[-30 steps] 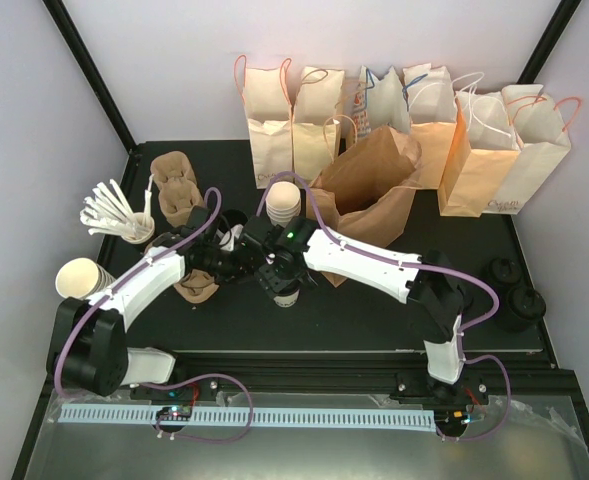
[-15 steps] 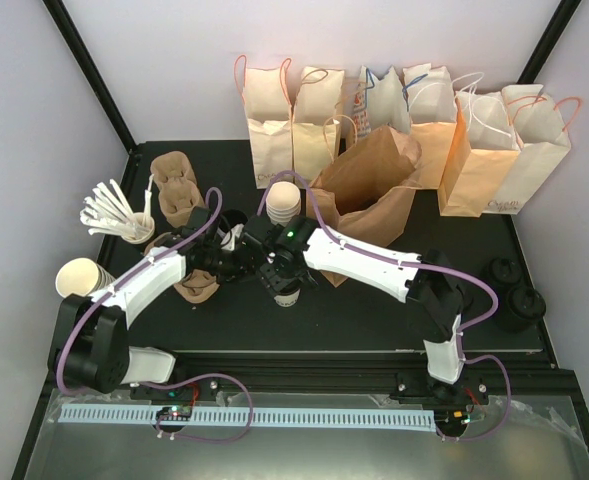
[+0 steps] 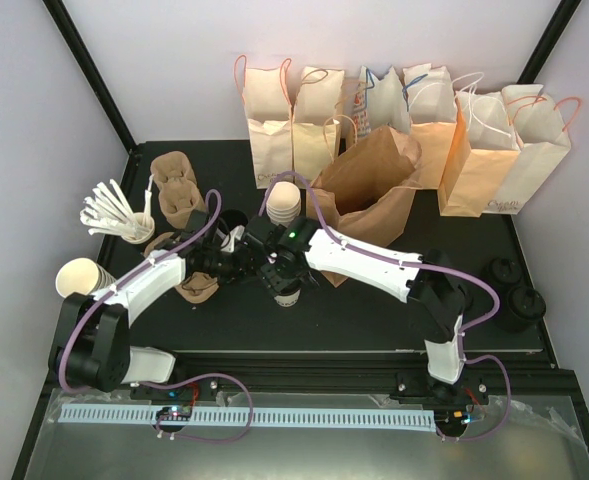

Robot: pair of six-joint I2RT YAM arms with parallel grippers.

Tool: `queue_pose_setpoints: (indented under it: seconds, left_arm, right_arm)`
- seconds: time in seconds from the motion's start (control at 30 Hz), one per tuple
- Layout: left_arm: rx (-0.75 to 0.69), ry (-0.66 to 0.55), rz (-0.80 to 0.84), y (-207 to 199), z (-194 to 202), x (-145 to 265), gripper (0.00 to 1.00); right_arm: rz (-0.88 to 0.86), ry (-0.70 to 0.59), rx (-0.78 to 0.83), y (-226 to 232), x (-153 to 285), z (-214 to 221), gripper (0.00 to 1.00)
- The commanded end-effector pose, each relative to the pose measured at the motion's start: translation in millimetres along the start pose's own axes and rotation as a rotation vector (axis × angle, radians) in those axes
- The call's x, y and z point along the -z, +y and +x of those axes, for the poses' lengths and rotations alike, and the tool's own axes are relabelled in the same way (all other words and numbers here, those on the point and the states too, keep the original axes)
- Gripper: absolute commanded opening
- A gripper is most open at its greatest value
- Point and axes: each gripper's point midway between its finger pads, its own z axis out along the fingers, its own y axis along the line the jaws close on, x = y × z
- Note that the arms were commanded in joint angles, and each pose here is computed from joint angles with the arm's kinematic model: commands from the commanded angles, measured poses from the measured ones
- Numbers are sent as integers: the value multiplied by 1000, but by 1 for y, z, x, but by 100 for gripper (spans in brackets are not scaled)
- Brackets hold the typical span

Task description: Pack the takeout coffee

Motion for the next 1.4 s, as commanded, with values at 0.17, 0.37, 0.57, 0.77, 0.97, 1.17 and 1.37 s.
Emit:
queue_pose_setpoints:
  seconds: [0.17, 0.37, 0.57, 0.77, 0.97, 1.17, 1.37]
  left_arm:
    - [110, 56, -95, 44, 21, -19, 32]
    - [134, 59, -94, 52, 28, -23, 32]
    - [147, 39, -82, 58, 33, -26, 32]
    - [144, 25, -73, 58, 39, -31, 32]
    - [143, 42, -104, 66, 46, -38, 32]
    - [87, 16, -45, 35, 36, -24, 38]
    - [65, 1, 86, -9, 34, -3, 45]
  right_arm:
    - [17, 112, 3, -6, -29, 31, 66]
    - [33, 129, 9, -8, -33, 35, 66]
    - [81, 141, 4, -18, -38, 45, 66]
    - [124, 144, 8, -28, -43, 55, 65]
    - [149, 154, 18, -32, -46, 59, 65]
    - [125, 138, 0, -30, -39, 59, 64]
    - [116, 121, -8, -30, -36, 57, 64]
